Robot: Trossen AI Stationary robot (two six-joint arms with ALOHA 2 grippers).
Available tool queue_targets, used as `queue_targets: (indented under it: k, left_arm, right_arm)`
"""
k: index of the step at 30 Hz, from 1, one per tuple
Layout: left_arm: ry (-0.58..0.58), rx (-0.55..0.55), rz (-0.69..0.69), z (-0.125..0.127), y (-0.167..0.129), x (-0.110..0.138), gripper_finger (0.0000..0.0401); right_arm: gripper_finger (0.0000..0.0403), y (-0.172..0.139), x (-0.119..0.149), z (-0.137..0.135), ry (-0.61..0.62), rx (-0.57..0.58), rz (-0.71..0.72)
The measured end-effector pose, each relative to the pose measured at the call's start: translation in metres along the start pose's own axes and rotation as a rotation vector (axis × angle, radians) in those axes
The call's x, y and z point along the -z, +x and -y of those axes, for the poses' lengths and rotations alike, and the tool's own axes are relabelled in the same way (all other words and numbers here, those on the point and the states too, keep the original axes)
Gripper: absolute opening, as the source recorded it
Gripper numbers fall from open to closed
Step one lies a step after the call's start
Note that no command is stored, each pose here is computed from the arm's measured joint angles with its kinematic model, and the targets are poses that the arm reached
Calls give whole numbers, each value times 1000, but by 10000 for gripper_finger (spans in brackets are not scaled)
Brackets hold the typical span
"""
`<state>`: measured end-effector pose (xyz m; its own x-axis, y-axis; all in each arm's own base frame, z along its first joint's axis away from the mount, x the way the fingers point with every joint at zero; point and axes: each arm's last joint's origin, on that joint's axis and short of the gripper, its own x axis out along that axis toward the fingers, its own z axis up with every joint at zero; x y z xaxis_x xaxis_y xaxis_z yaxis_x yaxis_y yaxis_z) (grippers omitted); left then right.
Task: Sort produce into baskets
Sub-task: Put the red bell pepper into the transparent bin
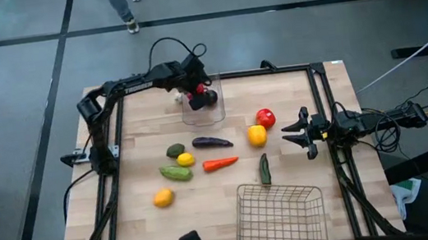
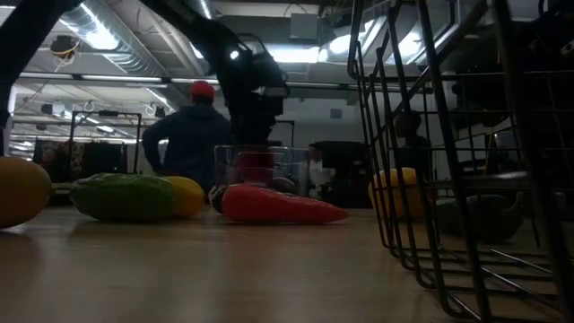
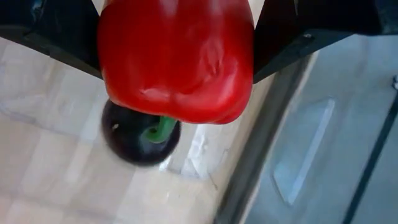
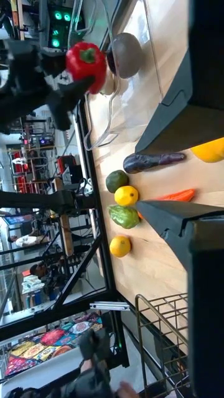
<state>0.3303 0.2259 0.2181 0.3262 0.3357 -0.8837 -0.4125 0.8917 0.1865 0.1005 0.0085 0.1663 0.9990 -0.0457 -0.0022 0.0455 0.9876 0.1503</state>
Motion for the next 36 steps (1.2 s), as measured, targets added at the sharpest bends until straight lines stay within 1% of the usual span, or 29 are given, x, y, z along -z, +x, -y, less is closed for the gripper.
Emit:
queue_targets:
  k: [7, 10, 17, 22, 25, 29, 33, 36]
  left_arm:
    - [-32, -17, -25, -8, 28, 3, 337]
    - [-39, -21, -23, -10, 35, 4, 337]
    - [-72, -19, -39, -11, 39, 6, 338]
    - [-57, -21, -28, -12, 39, 5, 340]
    - [-64, -21, -32, -12, 39, 5, 357]
    - [-72, -11, -32, -15, 39, 6, 391]
    - [-80, 35, -21, -15, 39, 6, 392]
    - [-71, 51, -13, -15, 37, 6, 395]
  right_arm:
    - [127, 0, 0, 0, 0, 0, 0]
    - [127, 0, 0, 0, 0, 0, 0]
    - [127, 0, 0, 0, 0, 0, 0]
    - [127, 0, 0, 0, 0, 0, 0]
    - [127, 0, 0, 0, 0, 0, 0]
    - [127, 0, 0, 0, 0, 0, 0]
    - [127, 0, 0, 0, 0, 0, 0]
    - [127, 0, 0, 0, 0, 0, 0]
